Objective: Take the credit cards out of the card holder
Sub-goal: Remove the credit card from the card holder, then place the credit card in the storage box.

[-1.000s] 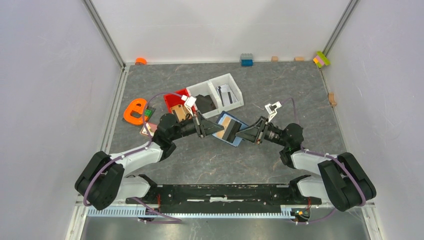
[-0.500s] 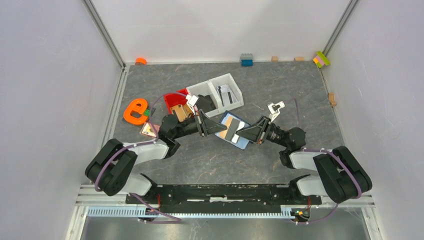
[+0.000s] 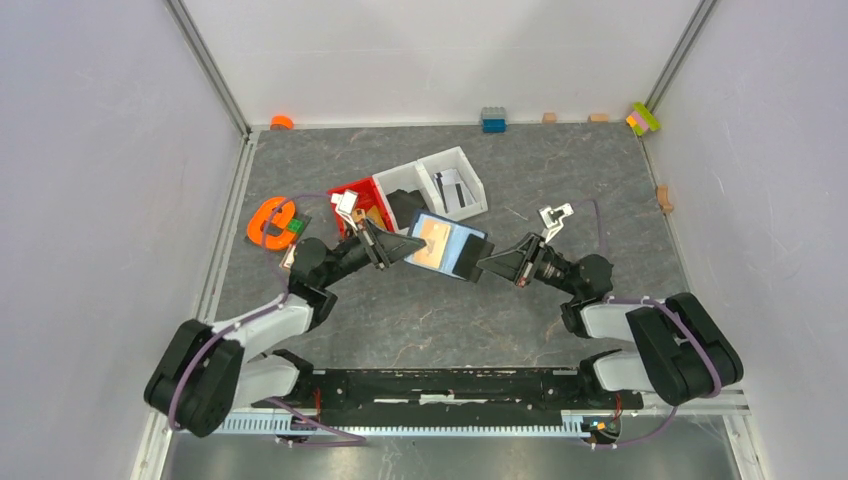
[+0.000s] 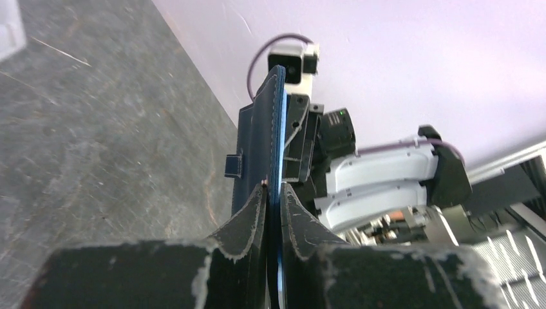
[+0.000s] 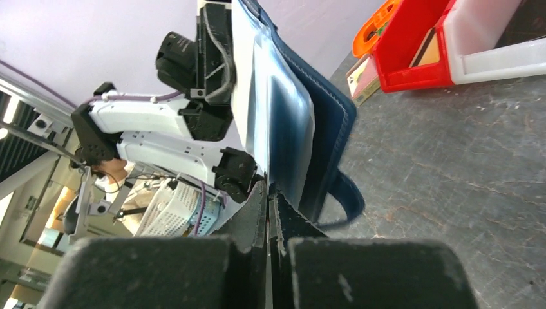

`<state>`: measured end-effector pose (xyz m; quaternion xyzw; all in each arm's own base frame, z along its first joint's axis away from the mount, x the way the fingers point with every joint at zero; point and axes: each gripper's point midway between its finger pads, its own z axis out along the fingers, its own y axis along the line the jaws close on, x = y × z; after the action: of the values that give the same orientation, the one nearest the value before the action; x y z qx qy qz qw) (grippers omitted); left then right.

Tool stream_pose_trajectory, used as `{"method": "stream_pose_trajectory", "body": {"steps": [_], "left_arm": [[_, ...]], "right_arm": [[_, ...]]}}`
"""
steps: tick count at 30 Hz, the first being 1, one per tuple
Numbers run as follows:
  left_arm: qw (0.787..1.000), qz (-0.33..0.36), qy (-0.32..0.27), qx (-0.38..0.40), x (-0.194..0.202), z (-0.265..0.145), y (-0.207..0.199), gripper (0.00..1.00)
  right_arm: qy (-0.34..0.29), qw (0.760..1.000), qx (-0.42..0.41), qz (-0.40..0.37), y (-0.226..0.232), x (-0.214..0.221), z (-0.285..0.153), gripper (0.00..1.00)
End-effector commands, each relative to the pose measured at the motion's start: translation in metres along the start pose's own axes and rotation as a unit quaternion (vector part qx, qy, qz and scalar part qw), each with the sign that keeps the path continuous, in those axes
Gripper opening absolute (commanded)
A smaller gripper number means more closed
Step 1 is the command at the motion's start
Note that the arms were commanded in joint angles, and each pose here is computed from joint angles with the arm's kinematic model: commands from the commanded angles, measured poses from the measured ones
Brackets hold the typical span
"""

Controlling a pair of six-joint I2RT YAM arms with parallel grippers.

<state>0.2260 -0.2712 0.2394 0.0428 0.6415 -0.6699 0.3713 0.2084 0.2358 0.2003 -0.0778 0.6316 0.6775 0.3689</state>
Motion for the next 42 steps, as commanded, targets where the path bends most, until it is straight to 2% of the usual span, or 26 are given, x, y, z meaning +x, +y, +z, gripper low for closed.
{"method": "stream_pose_trajectory", "body": {"steps": [1, 5, 12, 16, 21, 25, 32, 38, 42], "left_arm": [[0.996, 0.045, -0.059, -0.053, -0.024, -0.01, 0.004, 0.02], [0.981, 0.071, -0.111, -0.143, -0.04, -0.03, 0.023, 0.02], [0.945, 0.096, -0.218, -0.226, -0.07, -0.074, 0.023, 0.02], [0.925, 0.091, -0.259, -0.262, -0.081, -0.092, 0.027, 0.02], [0.919, 0.088, -0.29, -0.251, -0.086, -0.103, 0.016, 0.02], [0.912, 0.095, -0.31, -0.252, -0.089, -0.115, 0.008, 0.02], [0.897, 0.094, -0.354, -0.248, -0.095, -0.134, 0.0, 0.02], [0.898, 0.089, -0.355, -0.245, -0.095, -0.134, -0.001, 0.02], [0.898, 0.086, -0.353, -0.248, -0.094, -0.133, 0.001, 0.02]], "right_arm": [[-0.02, 0.998, 0.022, -0.054, -0.009, -0.01, -0.002, 0.0], [-0.011, 0.995, 0.067, -0.071, -0.027, -0.011, -0.002, 0.0], [0.017, 0.979, 0.165, -0.121, -0.066, -0.02, -0.002, 0.0], [0.038, 0.968, 0.205, -0.139, -0.086, -0.024, 0.011, 0.0], [0.095, 0.963, 0.202, -0.148, -0.094, -0.027, 0.063, 0.0], [0.155, 0.946, 0.24, -0.154, -0.127, -0.029, 0.101, 0.0], [0.158, 0.937, 0.275, -0.149, -0.171, -0.056, 0.144, 0.0], [0.16, 0.934, 0.281, -0.153, -0.196, -0.068, 0.173, 0.0], [0.175, 0.936, 0.27, -0.144, -0.205, -0.06, 0.188, 0.0]]}}
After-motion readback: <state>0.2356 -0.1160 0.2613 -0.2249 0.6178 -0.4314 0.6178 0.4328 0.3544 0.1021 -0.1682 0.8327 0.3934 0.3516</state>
